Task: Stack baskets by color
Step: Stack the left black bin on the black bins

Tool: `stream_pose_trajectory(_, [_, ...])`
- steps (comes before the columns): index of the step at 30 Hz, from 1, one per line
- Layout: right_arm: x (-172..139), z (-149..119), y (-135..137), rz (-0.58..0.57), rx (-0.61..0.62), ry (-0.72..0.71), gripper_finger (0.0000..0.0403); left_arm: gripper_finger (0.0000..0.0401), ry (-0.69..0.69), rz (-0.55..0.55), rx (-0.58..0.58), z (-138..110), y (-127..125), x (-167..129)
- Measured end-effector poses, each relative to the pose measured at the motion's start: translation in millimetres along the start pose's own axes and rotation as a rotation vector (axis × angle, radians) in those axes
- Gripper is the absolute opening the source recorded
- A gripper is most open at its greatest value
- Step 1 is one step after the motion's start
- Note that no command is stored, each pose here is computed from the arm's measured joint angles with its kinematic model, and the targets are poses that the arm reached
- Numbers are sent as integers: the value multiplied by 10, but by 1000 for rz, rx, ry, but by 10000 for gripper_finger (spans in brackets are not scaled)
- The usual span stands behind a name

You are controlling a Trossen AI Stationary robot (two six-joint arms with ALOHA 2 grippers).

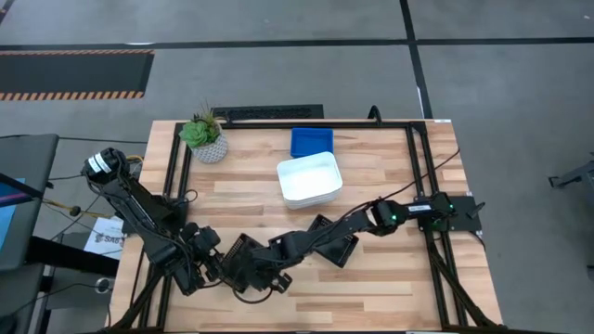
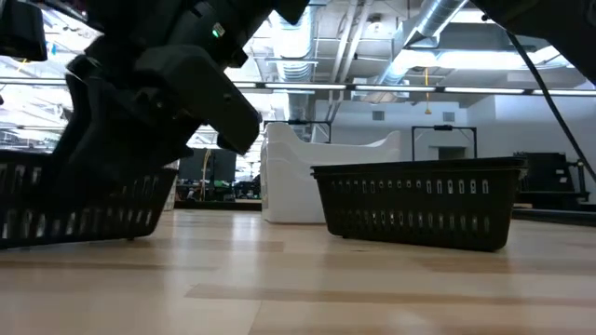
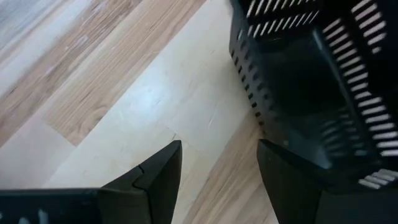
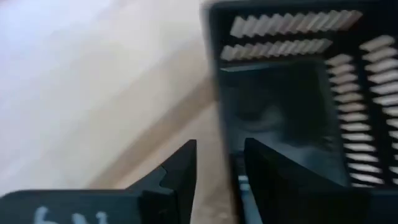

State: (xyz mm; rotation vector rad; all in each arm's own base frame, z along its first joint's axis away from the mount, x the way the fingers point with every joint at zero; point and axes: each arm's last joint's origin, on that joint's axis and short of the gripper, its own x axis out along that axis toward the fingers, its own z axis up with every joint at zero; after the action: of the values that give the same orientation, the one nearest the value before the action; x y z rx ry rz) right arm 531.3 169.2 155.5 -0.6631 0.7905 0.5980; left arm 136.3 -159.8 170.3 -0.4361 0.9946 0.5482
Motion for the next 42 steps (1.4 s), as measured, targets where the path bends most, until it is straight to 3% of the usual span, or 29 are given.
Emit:
stream_pose_trajectory(5, [-2,-6,-5,-3,4,7,99,197,0,-1,2,0,-1,0])
stream_pose_trajectory(10, [-2,-1,3,-1,14,7,15,196,0,-1,5,0,-1,0])
stream_pose_trajectory(17, [-11,13,16,-23,66,21,9,197,-6,1,12,2,1,0])
stream_pose_trajectory(22, [-306,131,27,-93,110,82,11,196,-9,4,13,3,4,0])
stream_pose_trajectory(30, [-1157,293,61,-207,375,206,7,197,-10,-4,23,8,-9,-9])
stream_pose_trajectory(37, [-1890,424,522,-330,796,328,9,197,-75,-15,4,26,-19,-10])
stream_pose_trajectory(42, [-2022,390,908,-538,1034,446,5,197,-118,-25,-10,49,-32,-6])
